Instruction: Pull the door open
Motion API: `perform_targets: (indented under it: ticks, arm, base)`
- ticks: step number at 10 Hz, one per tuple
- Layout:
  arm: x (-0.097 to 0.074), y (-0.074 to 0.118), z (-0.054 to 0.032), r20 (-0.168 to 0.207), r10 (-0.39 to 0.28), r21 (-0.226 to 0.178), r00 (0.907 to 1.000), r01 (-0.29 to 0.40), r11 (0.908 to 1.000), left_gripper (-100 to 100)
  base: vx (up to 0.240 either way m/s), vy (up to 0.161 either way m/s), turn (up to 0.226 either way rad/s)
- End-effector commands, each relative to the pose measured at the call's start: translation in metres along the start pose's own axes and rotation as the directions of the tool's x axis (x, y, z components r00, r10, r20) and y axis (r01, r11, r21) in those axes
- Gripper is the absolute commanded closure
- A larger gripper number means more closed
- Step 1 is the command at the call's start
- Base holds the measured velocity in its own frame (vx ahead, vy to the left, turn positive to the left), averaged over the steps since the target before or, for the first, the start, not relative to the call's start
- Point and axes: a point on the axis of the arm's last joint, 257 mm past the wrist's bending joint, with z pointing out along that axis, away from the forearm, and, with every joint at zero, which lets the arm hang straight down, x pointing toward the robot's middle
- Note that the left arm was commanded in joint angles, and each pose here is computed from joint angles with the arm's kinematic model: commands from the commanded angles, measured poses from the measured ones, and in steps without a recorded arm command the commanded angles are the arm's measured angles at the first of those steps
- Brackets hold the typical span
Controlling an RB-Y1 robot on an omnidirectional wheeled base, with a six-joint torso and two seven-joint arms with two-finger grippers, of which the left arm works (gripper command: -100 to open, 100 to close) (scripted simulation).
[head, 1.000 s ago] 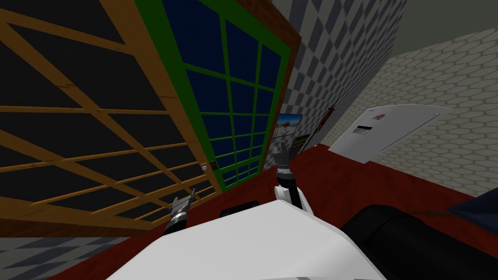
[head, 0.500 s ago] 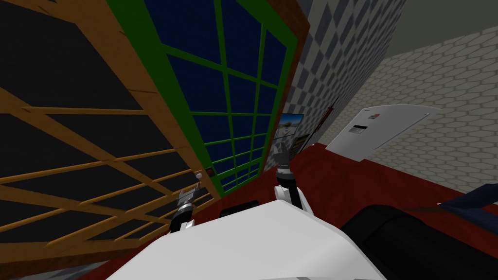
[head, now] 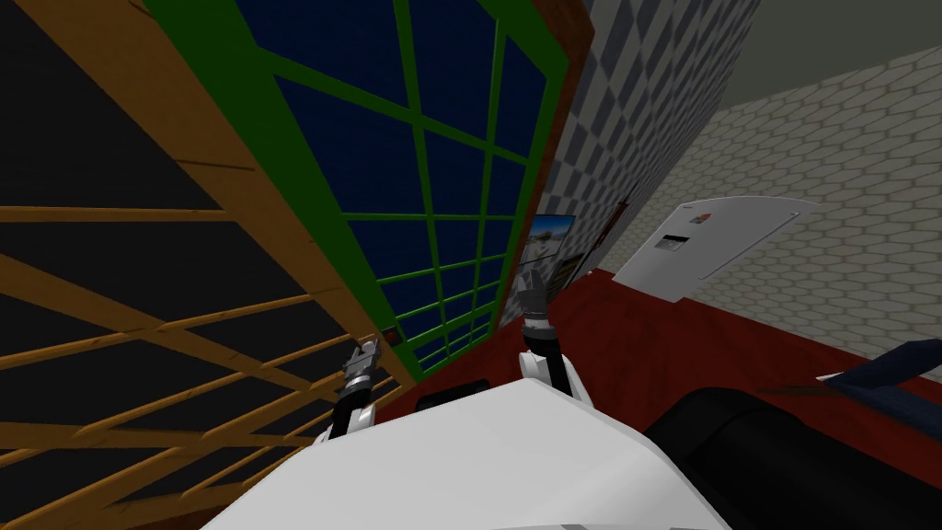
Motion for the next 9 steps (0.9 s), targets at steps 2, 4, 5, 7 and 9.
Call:
perform_targets:
  ticks: [2, 4, 5, 7, 9]
  arm:
    - [0.001, 0.002, 0.0002, -0.003, 0.001, -0.002, 1.0, -0.001, 1.0, 100]
    - [0.001, 0.002, 0.0002, -0.003, 0.001, -0.002, 1.0, -0.001, 1.0, 100]
    - [0.001, 0.002, 0.0002, -0.003, 0.001, -0.002, 1.0, -0.001, 1.0, 100]
    - [0.012, 0.013, -0.0107, -0.03, -0.01, -0.019, 0.9995, 0.009, 0.9998, 100]
    - [0.018, 0.021, -0.0173, -0.045, -0.016, -0.032, 0.9989, 0.015, 0.9994, 100]
  base:
    - [-0.028, -0.007, -0.015]
    - [-0.003, 0.001, -0.001]
    - [0.0, 0.0, 0.0]
    - [-0.11, -0.024, 0.016]
    - [-0.104, -0.031, 0.028]
